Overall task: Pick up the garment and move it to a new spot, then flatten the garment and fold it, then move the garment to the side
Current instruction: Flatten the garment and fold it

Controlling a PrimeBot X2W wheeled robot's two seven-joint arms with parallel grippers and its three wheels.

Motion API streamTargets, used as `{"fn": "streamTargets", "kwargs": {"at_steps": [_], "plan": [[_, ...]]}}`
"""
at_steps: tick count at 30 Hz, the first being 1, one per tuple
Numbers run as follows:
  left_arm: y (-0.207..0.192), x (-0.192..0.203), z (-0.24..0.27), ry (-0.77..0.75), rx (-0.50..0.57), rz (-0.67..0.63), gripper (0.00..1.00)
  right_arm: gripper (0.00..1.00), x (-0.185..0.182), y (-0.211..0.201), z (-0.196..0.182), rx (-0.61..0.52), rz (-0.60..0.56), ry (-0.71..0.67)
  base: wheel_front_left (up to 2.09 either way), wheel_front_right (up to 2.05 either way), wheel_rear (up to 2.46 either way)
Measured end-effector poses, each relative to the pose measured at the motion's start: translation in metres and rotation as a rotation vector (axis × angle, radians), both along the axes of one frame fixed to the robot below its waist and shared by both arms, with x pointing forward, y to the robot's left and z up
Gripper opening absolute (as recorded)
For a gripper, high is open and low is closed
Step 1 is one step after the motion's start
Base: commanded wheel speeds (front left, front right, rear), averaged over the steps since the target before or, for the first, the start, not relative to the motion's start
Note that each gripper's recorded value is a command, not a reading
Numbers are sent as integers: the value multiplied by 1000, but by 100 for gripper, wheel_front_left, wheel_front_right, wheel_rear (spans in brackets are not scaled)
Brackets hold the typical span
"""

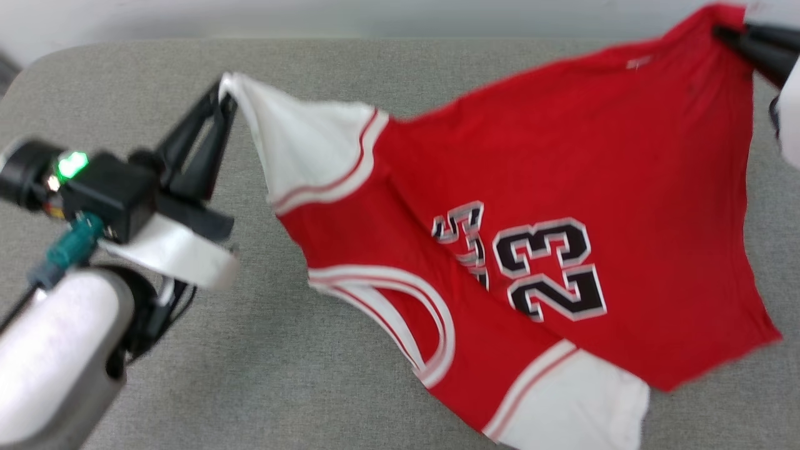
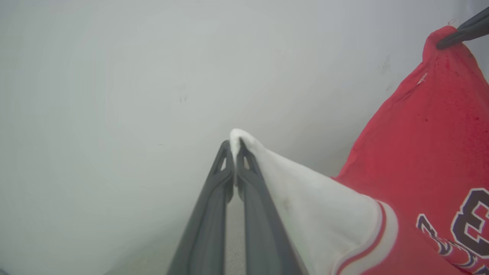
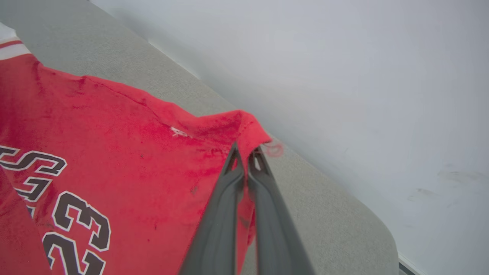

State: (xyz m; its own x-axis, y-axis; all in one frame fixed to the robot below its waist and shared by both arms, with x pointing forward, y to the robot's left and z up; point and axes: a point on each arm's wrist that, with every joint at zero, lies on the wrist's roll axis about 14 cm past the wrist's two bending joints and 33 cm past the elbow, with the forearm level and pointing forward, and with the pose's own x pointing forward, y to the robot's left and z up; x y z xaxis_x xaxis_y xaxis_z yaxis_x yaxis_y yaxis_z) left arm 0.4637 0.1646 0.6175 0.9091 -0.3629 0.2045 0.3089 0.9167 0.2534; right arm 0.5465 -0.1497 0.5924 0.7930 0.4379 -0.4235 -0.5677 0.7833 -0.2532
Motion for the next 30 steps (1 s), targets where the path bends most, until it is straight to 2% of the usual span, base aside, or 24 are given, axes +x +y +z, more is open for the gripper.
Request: {"fn": "streamTargets", "kwargs": {"at_steps": [7,14,22,30], "plan": [[-9,44,88,-211,43,-27,0,0,30,-2,70,60,-20,-243,0,0,0],[-24,92,142,-324,68,-45,0,0,71,-9,118,89,-83,-431,0,0,0],[-35,151,187,-417,99,-49,0,0,121,-11,153,90,-146,-561,0,0,0],[-42,193,220,-496,70,-37,0,0,161,-17,179,39,-194,-659,0,0,0]]}}
